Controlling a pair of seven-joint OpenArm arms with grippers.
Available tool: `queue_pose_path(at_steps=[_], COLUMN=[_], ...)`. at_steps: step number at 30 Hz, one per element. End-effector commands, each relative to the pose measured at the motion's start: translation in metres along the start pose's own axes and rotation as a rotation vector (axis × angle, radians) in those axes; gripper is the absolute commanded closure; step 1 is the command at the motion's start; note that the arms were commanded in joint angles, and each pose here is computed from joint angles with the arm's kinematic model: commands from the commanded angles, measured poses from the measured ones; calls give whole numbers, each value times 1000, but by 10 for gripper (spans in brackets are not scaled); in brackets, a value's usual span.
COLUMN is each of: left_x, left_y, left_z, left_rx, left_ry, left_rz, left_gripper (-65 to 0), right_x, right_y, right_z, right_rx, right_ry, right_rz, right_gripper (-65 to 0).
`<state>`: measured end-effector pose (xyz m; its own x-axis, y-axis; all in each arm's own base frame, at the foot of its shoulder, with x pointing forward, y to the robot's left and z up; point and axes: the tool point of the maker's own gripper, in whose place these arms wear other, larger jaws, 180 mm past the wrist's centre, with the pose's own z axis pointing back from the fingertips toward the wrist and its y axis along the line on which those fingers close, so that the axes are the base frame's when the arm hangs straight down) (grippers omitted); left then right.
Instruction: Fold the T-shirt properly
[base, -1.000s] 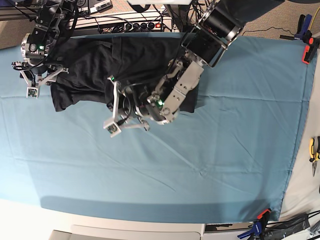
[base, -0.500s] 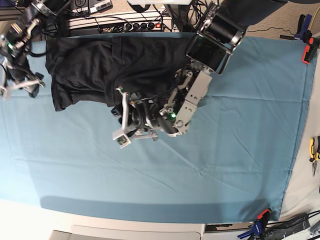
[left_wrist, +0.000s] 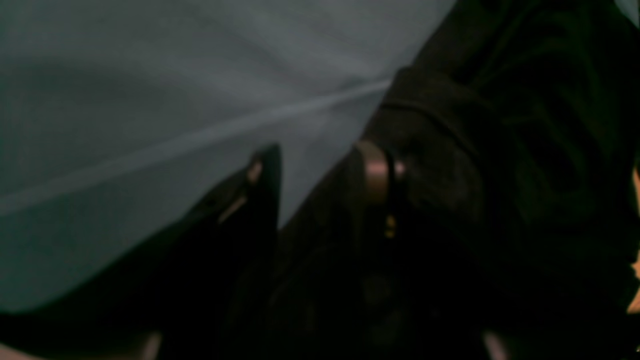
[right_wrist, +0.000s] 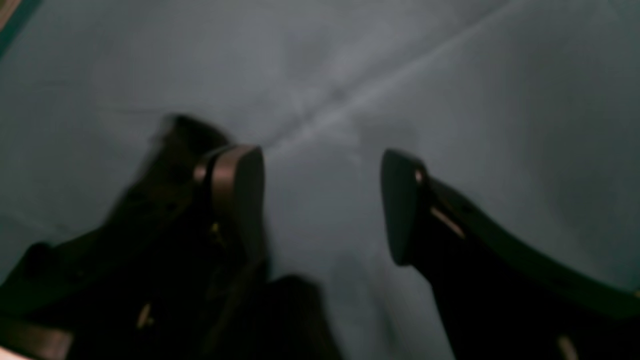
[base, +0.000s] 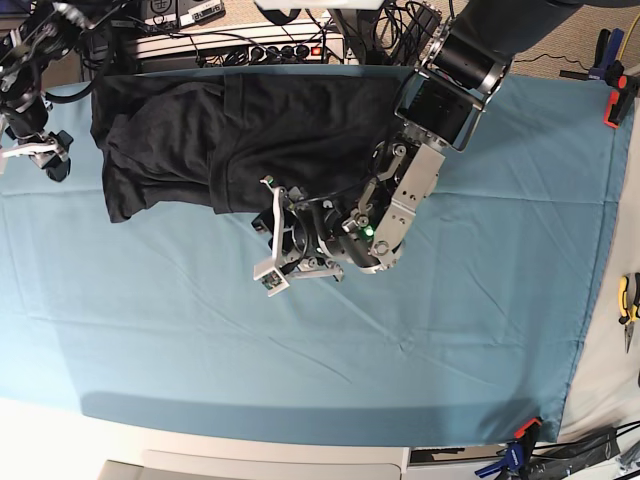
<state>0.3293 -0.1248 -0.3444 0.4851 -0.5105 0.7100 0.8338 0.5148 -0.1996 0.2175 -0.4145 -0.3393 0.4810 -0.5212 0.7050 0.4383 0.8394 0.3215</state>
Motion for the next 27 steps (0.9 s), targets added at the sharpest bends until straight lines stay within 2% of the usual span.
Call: queue_pose_path(at_steps=[1,5,7,11,27], left_x=[22,23,22,22,22], left_y=[-2,-1,-1,-1,2], left_z=[5,5,5,5,5], left_rx=[-5,-4,-4,-4,13], left_ry=[-60,-60,-59,-58,-57], left_rz=[-22,-22,-22,-22,-32], left_gripper=[-243,-243,-243,-243,-243], right_x=[21,7,2,-11,-53], right_y=[1,15,25,39,21], right_z=[-3,-26,-30,-29,-11], right_rx=[31,187,264,345,325], right_ry=[-43,51,66,115,233], right_rz=[-11,-126,-166,-165,-153], right_gripper=[-366,-365,-365,-365,-365])
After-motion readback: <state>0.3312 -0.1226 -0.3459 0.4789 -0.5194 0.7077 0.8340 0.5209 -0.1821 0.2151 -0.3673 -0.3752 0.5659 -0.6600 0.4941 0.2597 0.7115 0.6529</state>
